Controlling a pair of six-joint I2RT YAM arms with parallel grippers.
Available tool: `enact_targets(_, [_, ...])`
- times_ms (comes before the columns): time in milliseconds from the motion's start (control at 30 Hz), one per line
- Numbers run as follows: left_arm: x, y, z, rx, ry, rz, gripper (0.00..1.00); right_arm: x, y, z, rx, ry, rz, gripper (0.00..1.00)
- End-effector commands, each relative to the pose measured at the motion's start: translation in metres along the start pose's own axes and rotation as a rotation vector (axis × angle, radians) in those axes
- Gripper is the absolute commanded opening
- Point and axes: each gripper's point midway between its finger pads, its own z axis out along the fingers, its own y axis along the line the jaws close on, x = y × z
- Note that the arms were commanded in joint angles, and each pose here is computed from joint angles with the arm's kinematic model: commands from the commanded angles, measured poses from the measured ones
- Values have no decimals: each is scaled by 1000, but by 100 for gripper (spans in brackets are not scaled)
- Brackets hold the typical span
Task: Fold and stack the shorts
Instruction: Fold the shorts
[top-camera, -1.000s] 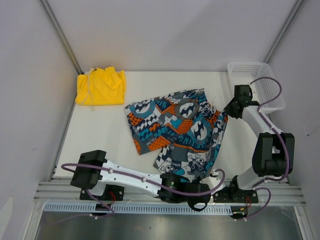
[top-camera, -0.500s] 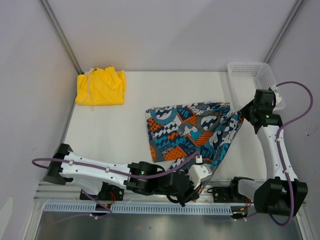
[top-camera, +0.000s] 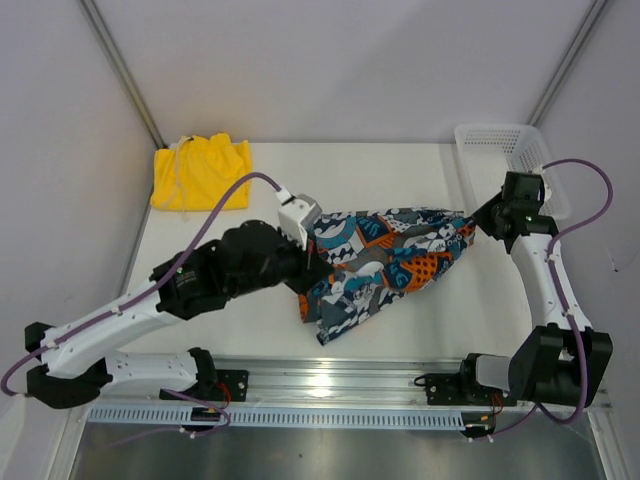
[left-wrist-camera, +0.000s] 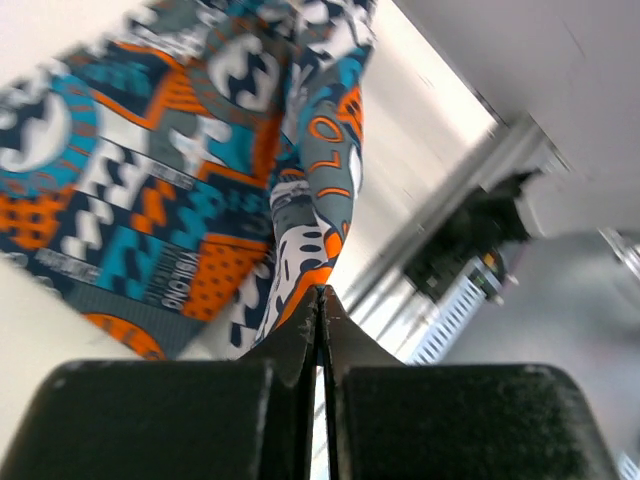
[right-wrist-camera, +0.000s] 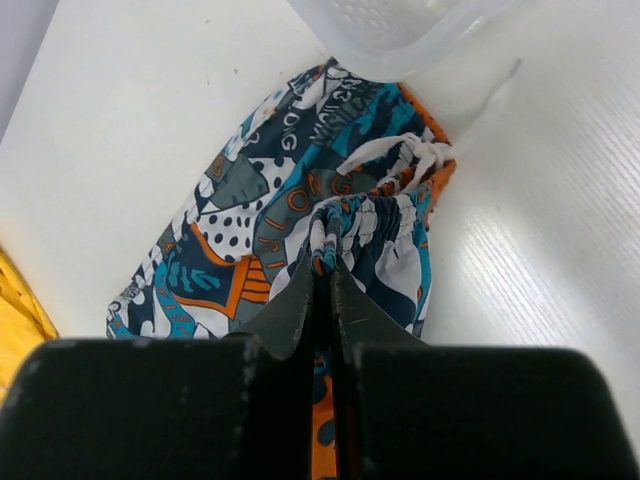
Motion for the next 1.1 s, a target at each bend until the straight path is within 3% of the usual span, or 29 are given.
enact_targets(0, [-13, 26, -1, -53, 8, 59, 0, -27, 37, 0, -114, -53, 55, 0])
enact_targets(600, [-82, 141, 23, -221, -112, -77, 0, -65, 81, 38, -187, -106, 193, 0])
enact_targets(1067, [-93, 222, 81, -335, -107, -212, 0, -63, 119, 108, -257, -28, 235, 0])
